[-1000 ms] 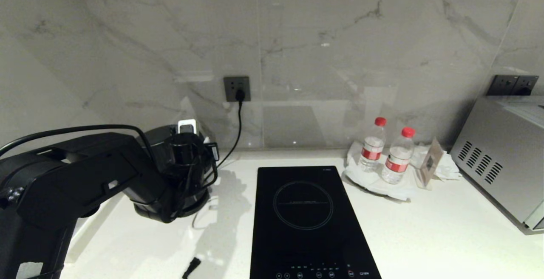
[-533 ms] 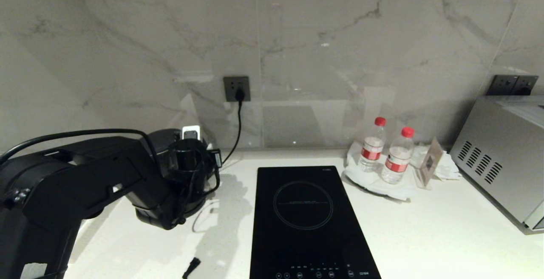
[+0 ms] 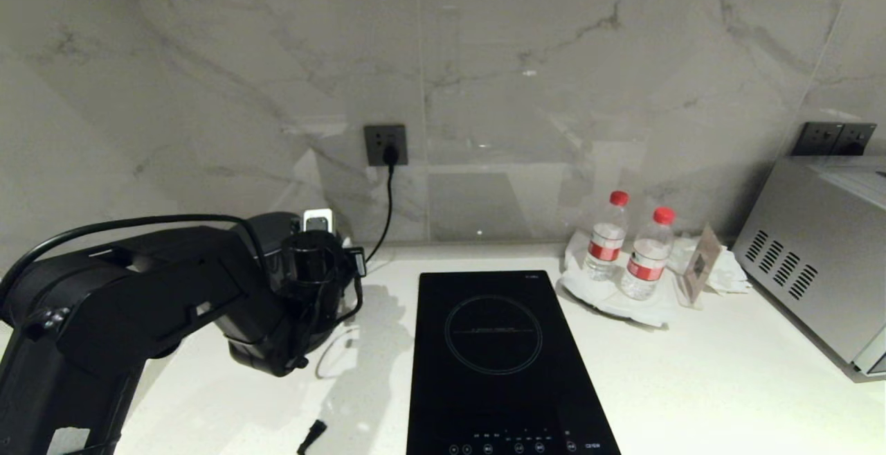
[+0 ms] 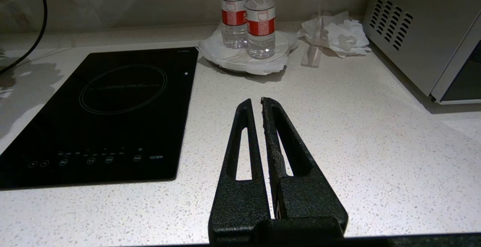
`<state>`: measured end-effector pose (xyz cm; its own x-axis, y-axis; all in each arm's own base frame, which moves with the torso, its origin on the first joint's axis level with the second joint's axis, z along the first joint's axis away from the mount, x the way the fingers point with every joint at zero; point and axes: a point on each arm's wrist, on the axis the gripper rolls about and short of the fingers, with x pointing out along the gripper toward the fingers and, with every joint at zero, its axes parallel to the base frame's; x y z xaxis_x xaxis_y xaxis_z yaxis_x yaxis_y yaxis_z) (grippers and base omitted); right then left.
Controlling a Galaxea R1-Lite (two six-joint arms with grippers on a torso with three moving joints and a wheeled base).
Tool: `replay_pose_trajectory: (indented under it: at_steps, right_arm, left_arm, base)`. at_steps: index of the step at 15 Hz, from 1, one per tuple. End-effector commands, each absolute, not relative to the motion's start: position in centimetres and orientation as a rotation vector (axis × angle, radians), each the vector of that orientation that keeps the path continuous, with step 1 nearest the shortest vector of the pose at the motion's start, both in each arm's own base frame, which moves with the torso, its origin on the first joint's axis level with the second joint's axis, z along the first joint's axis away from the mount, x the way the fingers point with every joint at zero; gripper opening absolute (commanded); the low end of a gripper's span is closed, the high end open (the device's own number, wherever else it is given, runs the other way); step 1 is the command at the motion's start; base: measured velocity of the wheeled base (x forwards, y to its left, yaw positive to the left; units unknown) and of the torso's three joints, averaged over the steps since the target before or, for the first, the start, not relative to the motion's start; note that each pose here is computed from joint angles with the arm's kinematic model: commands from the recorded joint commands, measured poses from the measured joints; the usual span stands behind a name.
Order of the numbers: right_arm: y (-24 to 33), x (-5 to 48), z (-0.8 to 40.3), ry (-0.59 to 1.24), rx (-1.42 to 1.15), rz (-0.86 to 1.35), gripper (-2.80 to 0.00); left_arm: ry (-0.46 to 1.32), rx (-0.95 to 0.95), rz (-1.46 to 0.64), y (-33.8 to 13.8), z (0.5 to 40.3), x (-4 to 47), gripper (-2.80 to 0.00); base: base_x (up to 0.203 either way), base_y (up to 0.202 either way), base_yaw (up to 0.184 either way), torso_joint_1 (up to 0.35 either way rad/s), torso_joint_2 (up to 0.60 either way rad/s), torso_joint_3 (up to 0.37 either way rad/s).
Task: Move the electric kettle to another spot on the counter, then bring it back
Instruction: Place it on the power base
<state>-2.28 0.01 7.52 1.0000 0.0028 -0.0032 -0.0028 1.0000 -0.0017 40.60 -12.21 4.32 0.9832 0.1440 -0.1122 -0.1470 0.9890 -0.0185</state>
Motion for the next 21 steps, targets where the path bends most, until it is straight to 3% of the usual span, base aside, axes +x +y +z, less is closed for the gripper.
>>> replay_pose_trajectory:
  at_steps: [1, 18, 19, 21]
  right_arm:
    - [0.0, -2.3, 7.5, 0.003, -0.002, 0.003, -2.80]
    - [0.0, -2.3, 7.5, 0.005, -0.002, 0.003, -2.80]
    - [0.0, -2.3, 7.5, 0.003, -0.003, 0.003, -2.80]
    - [0.0, -2.3, 7.5, 0.005, -0.002, 0.002, -2.80]
  left_arm:
    - [0.116, -0.025, 0.148, -12.3, 3.7, 40.8, -2.80]
    - [0.122, 0.023, 0.157, -12.5, 3.3, 41.0, -2.80]
    - [0.124, 0.024, 0.161, -12.5, 3.3, 41.0, 0.00]
    - [0.120, 0.025, 0.176, -12.4, 3.4, 41.1, 0.00]
  base:
    - [0.000, 0.000, 0.000, 0.000, 0.00, 0.000]
    - [0.000, 0.000, 0.000, 0.000, 0.00, 0.000]
    - [0.000, 0.000, 0.000, 0.000, 0.00, 0.000]
    - [0.000, 0.000, 0.000, 0.000, 0.00, 0.000]
